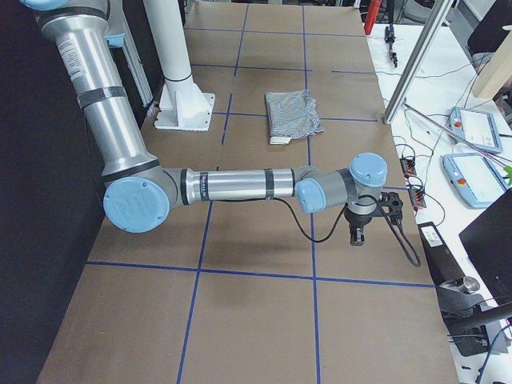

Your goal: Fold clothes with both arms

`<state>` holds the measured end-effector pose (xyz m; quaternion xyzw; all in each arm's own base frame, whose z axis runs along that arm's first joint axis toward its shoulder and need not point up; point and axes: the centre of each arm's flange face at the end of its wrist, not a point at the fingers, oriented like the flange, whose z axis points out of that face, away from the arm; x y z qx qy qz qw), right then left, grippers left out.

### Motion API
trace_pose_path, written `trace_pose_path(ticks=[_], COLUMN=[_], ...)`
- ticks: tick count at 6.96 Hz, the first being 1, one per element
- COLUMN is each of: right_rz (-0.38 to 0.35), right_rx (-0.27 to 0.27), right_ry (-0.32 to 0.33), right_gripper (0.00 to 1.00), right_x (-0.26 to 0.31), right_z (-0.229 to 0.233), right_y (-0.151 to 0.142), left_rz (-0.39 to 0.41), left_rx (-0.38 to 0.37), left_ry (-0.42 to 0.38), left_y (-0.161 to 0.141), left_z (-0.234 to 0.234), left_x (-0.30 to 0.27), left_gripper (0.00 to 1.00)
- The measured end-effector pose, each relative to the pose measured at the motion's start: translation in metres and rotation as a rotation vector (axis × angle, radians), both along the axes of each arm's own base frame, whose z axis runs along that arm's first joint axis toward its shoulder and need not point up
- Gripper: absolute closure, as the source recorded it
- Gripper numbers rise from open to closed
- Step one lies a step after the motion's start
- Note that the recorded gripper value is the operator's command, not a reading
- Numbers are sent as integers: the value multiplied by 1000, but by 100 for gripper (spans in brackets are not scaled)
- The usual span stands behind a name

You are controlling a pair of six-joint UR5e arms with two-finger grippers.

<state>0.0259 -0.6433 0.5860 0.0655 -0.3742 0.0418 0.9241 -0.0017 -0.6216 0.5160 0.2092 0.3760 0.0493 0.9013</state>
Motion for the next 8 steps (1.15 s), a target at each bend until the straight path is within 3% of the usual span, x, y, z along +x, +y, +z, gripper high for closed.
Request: trace_pose_path(ticks=[1,2,3,5,8], right_rz=[-40,-67,-86,-121,-132], right_rx=[9,23,23,-23,-19], right_ry=[-12,-18,-19,-14,-9], right_gripper=[0,0,0,0,0], right_x=[19,29,28,15,4], right_z=[13,17,2,-41,-69], right_y=[24,57,89,116,99], left_rz=[46,89,125,167,169], left_rx=[-41,-81,-115,-153,-142], left_ry=[-31,-53,-47,9,27], left_y=[15,33,50,61,55], left_z=[2,12,25,38,37], left_x=[-13,-19,-21,-15,-12], left_gripper=[40,0,0,0,0])
